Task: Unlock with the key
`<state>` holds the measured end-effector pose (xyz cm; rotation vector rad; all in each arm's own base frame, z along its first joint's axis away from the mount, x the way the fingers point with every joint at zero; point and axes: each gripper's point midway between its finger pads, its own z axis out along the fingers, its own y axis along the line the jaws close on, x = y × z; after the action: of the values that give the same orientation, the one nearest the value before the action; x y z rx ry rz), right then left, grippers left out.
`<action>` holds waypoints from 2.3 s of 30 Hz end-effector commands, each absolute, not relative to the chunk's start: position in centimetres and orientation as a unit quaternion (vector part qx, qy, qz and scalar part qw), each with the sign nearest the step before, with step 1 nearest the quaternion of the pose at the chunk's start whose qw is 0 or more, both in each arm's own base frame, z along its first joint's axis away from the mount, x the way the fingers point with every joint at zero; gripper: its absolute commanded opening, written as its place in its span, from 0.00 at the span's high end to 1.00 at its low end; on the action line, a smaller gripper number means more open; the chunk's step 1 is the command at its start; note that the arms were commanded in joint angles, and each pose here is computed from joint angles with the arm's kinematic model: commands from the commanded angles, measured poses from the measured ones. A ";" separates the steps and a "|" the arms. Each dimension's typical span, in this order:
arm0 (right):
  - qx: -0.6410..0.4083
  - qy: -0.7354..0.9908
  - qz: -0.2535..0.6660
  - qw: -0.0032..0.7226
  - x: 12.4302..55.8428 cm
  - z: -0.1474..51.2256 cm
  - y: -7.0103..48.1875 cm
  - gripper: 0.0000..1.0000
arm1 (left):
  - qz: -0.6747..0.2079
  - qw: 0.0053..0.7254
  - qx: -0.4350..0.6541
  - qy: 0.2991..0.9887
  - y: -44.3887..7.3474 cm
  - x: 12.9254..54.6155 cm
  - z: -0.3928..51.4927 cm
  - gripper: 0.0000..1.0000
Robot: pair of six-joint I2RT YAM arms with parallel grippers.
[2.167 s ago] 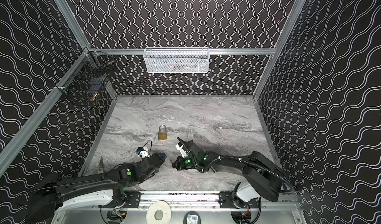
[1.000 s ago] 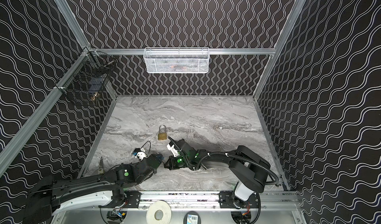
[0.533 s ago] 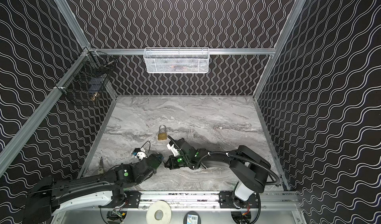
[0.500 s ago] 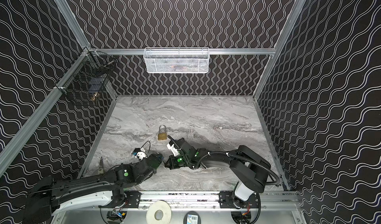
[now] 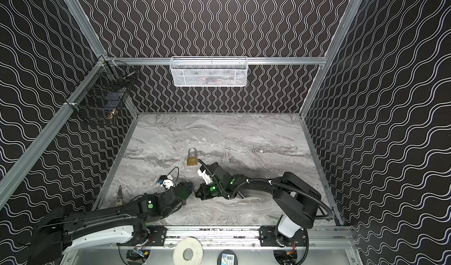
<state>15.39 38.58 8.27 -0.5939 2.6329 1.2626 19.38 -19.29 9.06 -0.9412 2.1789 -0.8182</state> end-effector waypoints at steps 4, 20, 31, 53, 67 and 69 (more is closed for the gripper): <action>-0.209 0.869 0.437 0.101 16.1 9.7 39.6 1.00 | -0.323 0.301 -0.344 0.829 -20.3 19.3 9.1 0.81; -0.216 0.870 0.428 0.112 16.7 10.1 39.6 1.00 | -0.308 0.293 -0.340 0.839 -20.1 19.0 8.7 0.81; -0.211 0.868 0.436 0.113 16.7 10.4 39.3 1.00 | -0.305 0.294 -0.335 0.842 -20.2 19.0 8.8 0.81; -0.183 0.831 0.522 0.066 15.8 11.6 40.7 1.00 | -0.353 0.304 -0.318 0.826 -21.8 19.6 9.6 0.81; -0.171 0.861 0.469 0.099 17.5 10.8 39.3 1.00 | -0.359 0.306 -0.311 0.825 -22.2 19.7 9.7 0.81; -0.157 0.873 0.450 0.104 17.8 10.1 38.7 1.00 | -0.354 0.308 -0.311 0.827 -22.0 19.7 9.9 0.81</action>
<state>15.94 38.24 8.84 -0.4660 2.6839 1.3840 20.17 -20.48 9.18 -0.8465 2.1531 -0.8467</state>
